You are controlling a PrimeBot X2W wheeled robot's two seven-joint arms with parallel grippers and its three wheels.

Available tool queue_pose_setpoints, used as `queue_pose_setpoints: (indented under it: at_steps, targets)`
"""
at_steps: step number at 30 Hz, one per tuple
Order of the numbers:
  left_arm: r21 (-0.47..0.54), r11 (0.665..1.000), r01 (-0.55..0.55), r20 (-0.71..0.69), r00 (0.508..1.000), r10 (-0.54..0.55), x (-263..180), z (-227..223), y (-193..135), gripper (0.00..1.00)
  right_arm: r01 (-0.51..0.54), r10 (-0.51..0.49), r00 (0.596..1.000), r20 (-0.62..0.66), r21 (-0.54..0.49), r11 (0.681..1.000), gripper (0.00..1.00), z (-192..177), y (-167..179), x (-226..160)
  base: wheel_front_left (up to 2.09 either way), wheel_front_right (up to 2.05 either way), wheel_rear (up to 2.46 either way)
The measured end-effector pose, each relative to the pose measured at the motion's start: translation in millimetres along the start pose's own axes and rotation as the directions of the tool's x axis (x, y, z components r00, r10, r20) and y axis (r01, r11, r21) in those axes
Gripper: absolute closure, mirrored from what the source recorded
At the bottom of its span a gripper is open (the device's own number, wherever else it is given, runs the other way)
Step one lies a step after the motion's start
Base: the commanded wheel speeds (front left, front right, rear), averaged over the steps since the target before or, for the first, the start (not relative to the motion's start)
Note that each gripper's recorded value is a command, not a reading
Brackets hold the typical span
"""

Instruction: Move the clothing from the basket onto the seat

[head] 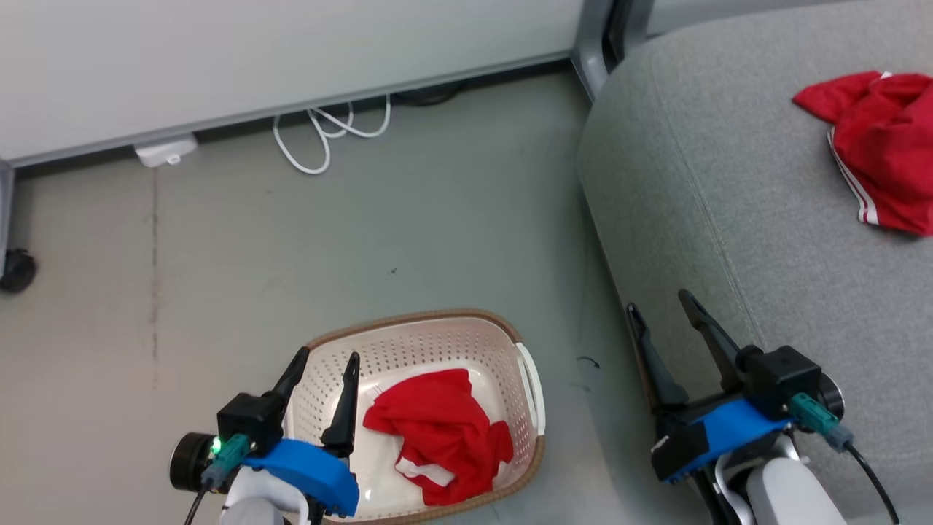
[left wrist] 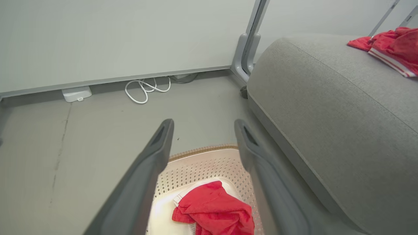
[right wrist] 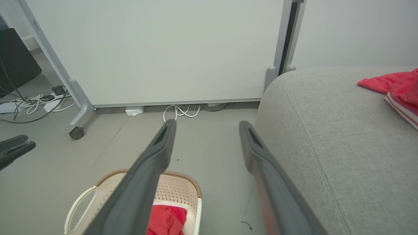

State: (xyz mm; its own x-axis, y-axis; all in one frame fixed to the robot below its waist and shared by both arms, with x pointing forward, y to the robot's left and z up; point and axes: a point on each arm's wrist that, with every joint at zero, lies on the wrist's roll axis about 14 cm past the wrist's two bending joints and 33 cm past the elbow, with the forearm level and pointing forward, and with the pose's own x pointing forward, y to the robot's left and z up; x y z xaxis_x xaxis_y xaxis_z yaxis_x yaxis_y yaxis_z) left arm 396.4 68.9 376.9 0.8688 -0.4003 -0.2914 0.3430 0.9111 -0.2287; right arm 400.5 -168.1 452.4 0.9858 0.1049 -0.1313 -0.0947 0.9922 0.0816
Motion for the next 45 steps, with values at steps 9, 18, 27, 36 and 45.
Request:
queue_pose_setpoints:
  at_steps: [9,18,27,36,45]
  targets:
    - [0.009,0.991,0.133,-0.285,0.95,-0.125,57,-76,-11,0.0,0.023,-0.021,0.999,-0.048,0.034,0.999,0.0,-28,-14,28,0.0,0.0,0.0]
    - [-0.058,0.988,0.142,-0.573,0.806,-0.149,86,-169,-4,0.0,0.081,-0.074,0.984,-0.16,0.034,0.996,0.0,-79,-39,42,0.0,0.0,0.0]
    - [-0.139,0.97,0.199,-0.709,0.664,-0.237,92,-233,-33,0.0,0.104,-0.091,0.961,-0.263,0.035,0.994,0.0,-124,-48,46,0.0,0.0,0.0]
    - [-0.137,0.95,0.279,-0.741,0.608,-0.285,98,-257,-43,0.0,0.104,-0.089,0.956,-0.28,0.038,0.994,0.0,-137,-50,53,0.0,0.0,0.0]
    - [-0.013,0.914,0.407,-0.788,0.559,-0.259,101,-277,-30,0.0,0.111,-0.087,0.947,-0.31,0.06,0.992,0.0,-149,-49,51,0.0,0.0,0.0]
